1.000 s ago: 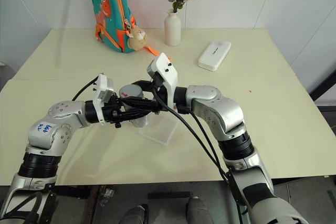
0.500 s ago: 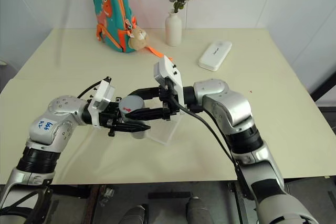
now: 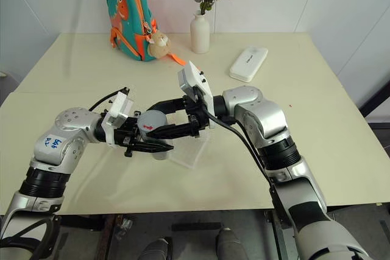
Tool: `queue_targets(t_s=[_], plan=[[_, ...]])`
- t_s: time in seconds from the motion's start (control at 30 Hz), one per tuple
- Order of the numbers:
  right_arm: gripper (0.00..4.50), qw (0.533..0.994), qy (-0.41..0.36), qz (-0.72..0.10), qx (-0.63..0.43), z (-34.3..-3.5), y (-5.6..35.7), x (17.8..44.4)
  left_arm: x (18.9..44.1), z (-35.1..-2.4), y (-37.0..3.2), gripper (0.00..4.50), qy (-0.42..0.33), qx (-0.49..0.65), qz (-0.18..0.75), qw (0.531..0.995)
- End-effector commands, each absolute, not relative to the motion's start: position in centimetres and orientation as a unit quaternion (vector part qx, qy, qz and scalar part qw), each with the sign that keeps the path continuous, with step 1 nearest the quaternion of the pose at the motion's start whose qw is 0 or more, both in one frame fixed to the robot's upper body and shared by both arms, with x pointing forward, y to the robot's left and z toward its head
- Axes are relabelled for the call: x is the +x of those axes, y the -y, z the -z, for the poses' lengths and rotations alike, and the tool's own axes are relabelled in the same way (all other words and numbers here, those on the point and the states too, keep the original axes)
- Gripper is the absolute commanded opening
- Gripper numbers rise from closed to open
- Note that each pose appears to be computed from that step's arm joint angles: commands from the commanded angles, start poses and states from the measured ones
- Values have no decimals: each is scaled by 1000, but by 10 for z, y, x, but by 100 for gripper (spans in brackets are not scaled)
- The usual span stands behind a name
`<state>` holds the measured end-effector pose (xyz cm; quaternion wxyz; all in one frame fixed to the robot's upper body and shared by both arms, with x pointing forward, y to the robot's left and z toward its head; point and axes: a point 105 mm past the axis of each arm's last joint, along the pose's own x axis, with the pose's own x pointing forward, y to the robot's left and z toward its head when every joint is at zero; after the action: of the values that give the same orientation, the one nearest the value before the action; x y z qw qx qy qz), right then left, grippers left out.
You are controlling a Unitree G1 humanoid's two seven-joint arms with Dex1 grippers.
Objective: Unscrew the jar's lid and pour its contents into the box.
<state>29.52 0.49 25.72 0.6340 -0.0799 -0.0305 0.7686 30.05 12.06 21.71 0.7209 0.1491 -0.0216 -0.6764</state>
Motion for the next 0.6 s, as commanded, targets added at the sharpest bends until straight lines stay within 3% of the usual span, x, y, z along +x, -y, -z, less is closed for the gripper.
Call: queue_targets(t_s=[0.03,0.3,0.6], plan=[[447,651,67,-752,-77,-273,3,297,297,-232,-131,198,45,165,657,734],[447,694,98,-708,-80,-285,6,309,298,-232,-136,198,41,171,637,750],[447,675,99,-727,-78,-279,-19,290,303,-230,-127,198,46,165,635,753]])
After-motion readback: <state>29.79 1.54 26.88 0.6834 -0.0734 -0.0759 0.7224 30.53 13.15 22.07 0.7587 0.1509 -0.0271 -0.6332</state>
